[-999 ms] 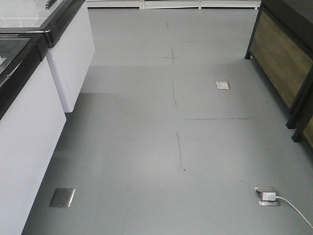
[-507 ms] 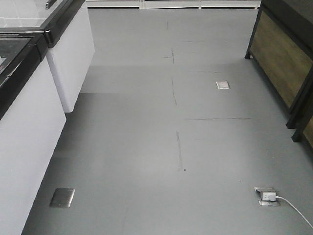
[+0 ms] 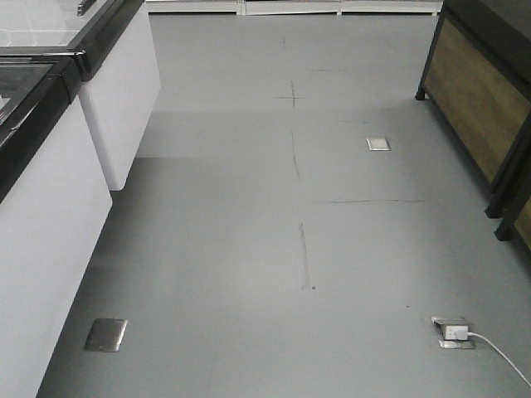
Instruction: Left arm holds basket, right arm returns cookies
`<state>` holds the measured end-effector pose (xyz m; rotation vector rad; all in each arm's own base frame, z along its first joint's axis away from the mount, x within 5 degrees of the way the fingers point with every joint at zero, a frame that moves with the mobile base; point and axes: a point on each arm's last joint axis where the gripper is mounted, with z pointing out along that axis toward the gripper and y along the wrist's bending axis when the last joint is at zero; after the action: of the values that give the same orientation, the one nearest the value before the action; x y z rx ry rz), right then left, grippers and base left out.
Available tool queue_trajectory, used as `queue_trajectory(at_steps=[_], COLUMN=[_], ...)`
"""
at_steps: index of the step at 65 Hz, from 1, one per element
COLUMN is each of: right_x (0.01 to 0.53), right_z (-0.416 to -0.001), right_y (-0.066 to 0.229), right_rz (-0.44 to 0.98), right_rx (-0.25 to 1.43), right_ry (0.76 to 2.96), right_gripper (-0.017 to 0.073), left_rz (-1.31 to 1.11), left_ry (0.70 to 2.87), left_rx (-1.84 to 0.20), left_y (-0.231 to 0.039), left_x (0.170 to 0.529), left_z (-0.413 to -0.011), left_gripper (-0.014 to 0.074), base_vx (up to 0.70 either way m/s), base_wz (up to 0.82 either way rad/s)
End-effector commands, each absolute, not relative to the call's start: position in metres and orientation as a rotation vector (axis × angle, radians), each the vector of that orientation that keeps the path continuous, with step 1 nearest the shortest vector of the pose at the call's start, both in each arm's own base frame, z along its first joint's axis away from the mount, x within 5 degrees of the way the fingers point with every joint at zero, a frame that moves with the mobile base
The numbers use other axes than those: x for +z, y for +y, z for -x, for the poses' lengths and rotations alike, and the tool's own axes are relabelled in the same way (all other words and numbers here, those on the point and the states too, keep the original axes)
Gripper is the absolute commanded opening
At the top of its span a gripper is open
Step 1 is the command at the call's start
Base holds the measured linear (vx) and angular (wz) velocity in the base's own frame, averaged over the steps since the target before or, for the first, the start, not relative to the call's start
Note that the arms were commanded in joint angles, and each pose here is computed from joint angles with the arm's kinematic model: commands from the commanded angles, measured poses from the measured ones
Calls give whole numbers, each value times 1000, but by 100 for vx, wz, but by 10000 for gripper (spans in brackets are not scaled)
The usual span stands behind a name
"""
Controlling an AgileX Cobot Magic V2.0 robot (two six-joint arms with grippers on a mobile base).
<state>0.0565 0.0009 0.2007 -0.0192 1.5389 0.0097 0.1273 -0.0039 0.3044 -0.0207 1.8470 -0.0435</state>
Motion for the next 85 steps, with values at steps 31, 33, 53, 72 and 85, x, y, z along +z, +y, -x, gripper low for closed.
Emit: queue_trajectory(at_steps=[31,33,53,72,85], right_x=[202,202,202,202,202], right_z=[-56,-56,-56,-56,-56], right_y=[2,2,2,2,2], right_rz=[26,26,26,26,26], right_rx=[14,14,14,14,13], right_ry=[1474,1474,1473,1473,1474], right_gripper=[-6,-6,-6,-6,-6], left_rz=[475,501,762,1122,1244], left_ry=[2072,2068,2063,1801,1560], left_rx=[-117,-130,-243,-515,-595], left_y=[14,16,61,142,188], left_x=[372,375,397,420,421], left_z=[-186,-191,-225,-213,-195], left_gripper=[465,465,465,465,466], base_vx=[0,0,0,0,0], base_wz=[0,0,0,0,0])
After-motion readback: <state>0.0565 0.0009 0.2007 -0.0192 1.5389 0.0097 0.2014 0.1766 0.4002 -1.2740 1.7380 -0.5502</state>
